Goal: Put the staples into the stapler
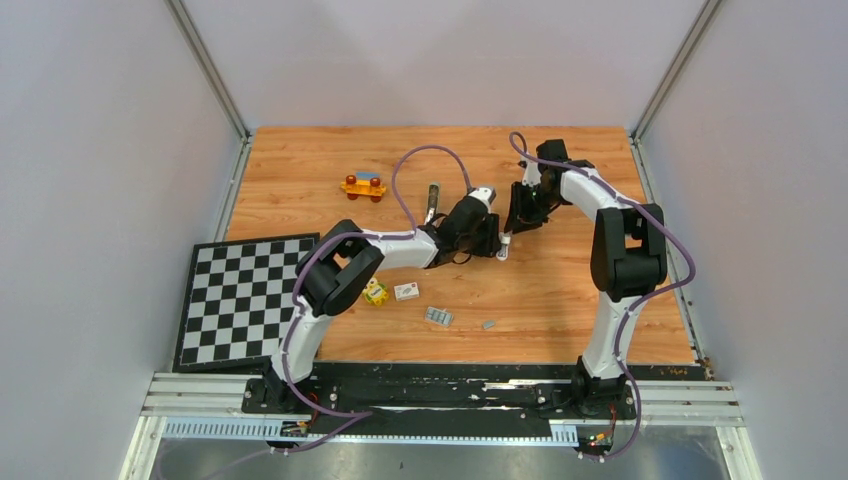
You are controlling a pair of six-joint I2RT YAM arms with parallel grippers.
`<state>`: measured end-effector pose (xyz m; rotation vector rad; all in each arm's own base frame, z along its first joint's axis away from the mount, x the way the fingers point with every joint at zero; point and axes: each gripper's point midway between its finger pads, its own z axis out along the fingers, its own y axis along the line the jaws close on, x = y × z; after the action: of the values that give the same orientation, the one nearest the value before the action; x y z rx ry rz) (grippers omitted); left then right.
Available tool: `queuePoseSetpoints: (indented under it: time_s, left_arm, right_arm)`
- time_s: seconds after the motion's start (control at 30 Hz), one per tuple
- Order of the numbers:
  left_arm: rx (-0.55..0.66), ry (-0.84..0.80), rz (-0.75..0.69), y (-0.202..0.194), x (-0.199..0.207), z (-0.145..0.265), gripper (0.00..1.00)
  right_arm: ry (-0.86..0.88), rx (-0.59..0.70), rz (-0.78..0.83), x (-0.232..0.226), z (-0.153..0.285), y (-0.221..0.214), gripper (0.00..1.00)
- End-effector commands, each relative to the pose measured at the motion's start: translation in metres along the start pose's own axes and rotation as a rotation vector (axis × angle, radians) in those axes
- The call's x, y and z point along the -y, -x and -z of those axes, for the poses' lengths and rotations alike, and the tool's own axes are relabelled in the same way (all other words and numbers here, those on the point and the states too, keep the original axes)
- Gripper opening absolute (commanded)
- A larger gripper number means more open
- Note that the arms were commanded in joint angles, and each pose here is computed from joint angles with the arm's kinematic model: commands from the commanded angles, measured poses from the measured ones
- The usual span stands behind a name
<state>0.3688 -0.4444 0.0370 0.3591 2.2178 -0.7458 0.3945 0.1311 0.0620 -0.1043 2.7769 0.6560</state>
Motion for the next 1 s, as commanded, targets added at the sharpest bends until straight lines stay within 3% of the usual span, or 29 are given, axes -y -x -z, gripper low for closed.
queuePoseSetpoints:
  time_s: [0.0, 0.33, 0.53, 0.97]
  left_arm:
    - [0.010, 0.013, 0.008, 0.012, 0.004, 0.018, 0.46]
    - [0.068, 0.034, 0.069, 0.039, 0.008, 0.047, 0.48]
    - [0.084, -0.064, 0.088, 0.049, 0.026, 0.048, 0.51]
    - [0.004, -0.080, 0.070, 0.020, 0.020, 0.024, 0.45]
  right_arm:
    - [-0.036, -0.030, -0.007, 0.010, 0.008, -0.012, 0.31]
    - [-0.047, -0.001, -0.037, 0.004, 0.021, -0.013, 0.31]
    - [0.009, 0.014, -0.095, -0.009, 0.023, -0.020, 0.31]
    - [0.029, -0.027, -0.125, -0.009, 0.007, -0.041, 0.28]
